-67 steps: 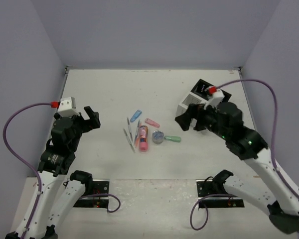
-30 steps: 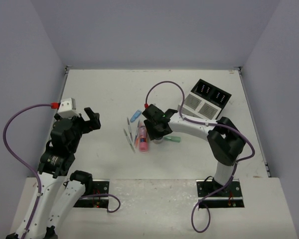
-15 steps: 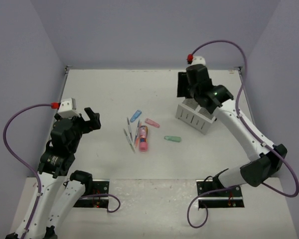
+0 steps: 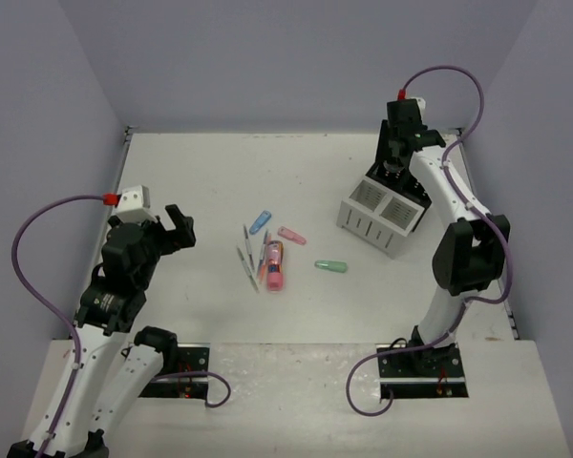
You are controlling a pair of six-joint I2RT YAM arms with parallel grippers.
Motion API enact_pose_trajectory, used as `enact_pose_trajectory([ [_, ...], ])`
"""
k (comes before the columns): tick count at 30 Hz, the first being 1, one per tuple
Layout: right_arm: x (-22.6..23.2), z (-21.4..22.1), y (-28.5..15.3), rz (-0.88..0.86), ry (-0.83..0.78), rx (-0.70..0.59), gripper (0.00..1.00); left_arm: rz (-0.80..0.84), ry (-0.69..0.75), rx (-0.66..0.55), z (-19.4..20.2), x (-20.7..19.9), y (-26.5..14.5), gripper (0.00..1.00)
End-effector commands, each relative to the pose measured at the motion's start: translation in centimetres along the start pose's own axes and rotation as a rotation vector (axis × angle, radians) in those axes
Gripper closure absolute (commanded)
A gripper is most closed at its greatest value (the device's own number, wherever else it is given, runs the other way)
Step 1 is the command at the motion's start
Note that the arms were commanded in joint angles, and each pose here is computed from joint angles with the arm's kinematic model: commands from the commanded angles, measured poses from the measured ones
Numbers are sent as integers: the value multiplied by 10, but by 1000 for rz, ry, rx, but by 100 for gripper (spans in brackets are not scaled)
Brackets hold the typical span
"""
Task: Sort the stationery into containers
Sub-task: Place the stationery in the storage box.
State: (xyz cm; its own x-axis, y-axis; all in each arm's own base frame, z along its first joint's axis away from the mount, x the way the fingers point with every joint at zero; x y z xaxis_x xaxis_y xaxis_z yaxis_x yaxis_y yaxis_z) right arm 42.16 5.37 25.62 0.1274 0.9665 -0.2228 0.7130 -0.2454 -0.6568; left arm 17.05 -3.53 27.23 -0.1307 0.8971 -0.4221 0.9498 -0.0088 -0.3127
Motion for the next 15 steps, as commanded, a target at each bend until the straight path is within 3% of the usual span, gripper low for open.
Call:
enact_pose_trajectory([
  [1, 7, -18, 9, -34, 2, -48, 67, 28, 10, -16, -4, -5, 3, 0],
  [6, 14, -5, 17, -79, 16, -20, 55, 35, 11, -11, -4, -6, 4, 0],
  [9, 14, 1, 22, -60, 10, 10, 40, 37, 15, -3, -3, -6, 5, 0],
  [12, 13, 3, 21, -43, 11, 28, 10, 34, 17, 0, -2, -6, 6, 0],
  [15, 9, -1, 14, -40, 19, 13, 1, 31, 16, 3, -1, -6, 8, 0],
])
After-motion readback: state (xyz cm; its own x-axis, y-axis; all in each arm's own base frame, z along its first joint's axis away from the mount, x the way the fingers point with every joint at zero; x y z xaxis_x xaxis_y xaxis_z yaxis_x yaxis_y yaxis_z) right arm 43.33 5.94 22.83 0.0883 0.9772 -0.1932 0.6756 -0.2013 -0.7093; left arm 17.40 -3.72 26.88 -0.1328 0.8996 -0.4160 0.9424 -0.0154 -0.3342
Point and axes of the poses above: each gripper's point midway between its finger pads, its own y axis out along the fingers, its own x axis along the line the jaws close on, z = x × y, the point moved 8 cm from there along -y, back along the fingers, and after that the axes turned 12 degrees about -y, right-handed, at the moved point
